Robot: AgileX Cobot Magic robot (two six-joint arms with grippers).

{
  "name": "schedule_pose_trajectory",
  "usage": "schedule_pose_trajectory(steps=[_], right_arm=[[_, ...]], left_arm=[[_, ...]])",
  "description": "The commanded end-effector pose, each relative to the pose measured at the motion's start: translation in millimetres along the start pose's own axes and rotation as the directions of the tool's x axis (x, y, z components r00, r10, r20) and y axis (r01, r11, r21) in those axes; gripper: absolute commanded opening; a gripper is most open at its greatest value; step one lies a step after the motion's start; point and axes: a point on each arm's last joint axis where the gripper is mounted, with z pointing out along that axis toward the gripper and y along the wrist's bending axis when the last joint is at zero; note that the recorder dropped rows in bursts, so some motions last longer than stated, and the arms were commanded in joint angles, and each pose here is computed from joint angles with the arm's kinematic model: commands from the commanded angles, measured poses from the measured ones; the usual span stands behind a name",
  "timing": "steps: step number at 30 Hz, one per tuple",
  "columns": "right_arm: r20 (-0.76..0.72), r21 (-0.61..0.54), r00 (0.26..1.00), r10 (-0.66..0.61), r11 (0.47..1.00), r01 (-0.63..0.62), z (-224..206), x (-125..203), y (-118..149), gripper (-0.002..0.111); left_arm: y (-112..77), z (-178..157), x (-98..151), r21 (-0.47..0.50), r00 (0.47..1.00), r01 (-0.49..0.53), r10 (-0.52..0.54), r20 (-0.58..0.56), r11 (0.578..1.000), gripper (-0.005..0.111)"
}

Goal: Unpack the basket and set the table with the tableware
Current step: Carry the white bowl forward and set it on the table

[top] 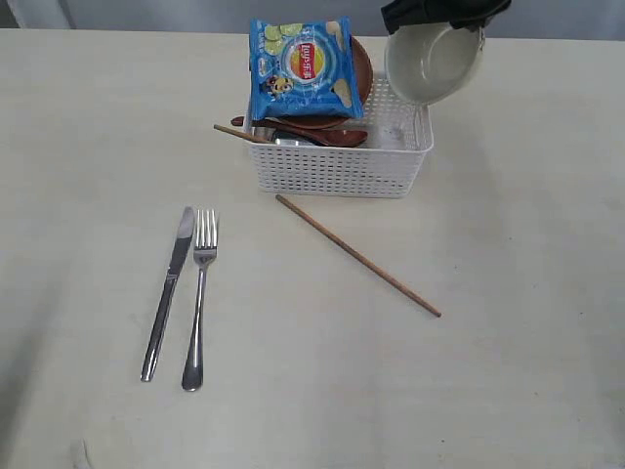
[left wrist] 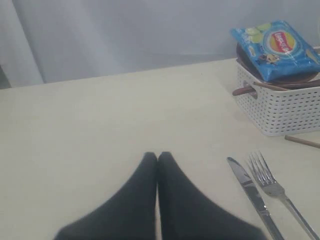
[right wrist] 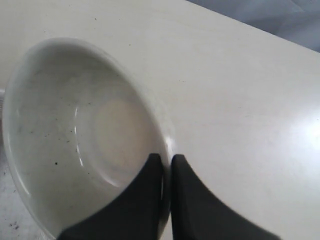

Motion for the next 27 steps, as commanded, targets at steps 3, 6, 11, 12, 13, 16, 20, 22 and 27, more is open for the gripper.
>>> schedule_pose_trajectory(steps=[3, 6, 11, 12, 13, 16, 20, 22, 27], right_arm=[[0.044, -0.020, 0.999, 0.030, 0.999, -0.029, -25, -5, -19, -0.001], [0.018, -0.061, 0.999, 0.034, 0.998, -0.033, -33, -3, -28, -0.001], [-0.095, -0.180, 0.995, -0.027, 0.984, 0.010, -36, 7, -38, -0.001], [-0.120, -0.209, 0.992, -0.038, 0.978, 0.012, -36, 10, -38, -0.001], [-0.134, -0.231, 0.990, -0.044, 0.973, 0.012, -37, 11, -39, -0.001], [-0.197, -0.365, 0.974, -0.114, 0.930, 0.035, -34, 20, -34, -0.001], [-0.265, -0.493, 0.942, -0.208, 0.868, 0.053, -19, 44, -18, -0.001], [-0.278, -0.522, 0.929, -0.243, 0.850, 0.066, -13, 57, -12, -0.001], [-0.212, -0.604, 0.944, -0.253, 0.793, 0.077, -29, 82, -14, -0.001]], left_arm=[[0.1, 0, 0, -0.002, 1.000, -0.001, 0.001, 0.009, 1.000, 0.000], [0.1, 0, 0, -0.002, 1.000, -0.001, 0.001, 0.009, 1.000, 0.000], [0.1, 0, 0, -0.002, 1.000, -0.001, 0.001, 0.009, 1.000, 0.000], [0.1, 0, 0, -0.002, 1.000, -0.001, 0.001, 0.009, 1.000, 0.000], [0.1, 0, 0, -0.002, 1.000, -0.001, 0.001, 0.009, 1.000, 0.000], [0.1, 0, 0, -0.002, 1.000, -0.001, 0.001, 0.009, 1.000, 0.000], [0.1, 0, 0, -0.002, 1.000, -0.001, 0.001, 0.009, 1.000, 0.000], [0.1, 0, 0, -0.002, 1.000, -0.001, 0.001, 0.009, 1.000, 0.000], [0.1, 0, 0, -0.002, 1.000, -0.001, 0.001, 0.009, 1.000, 0.000]])
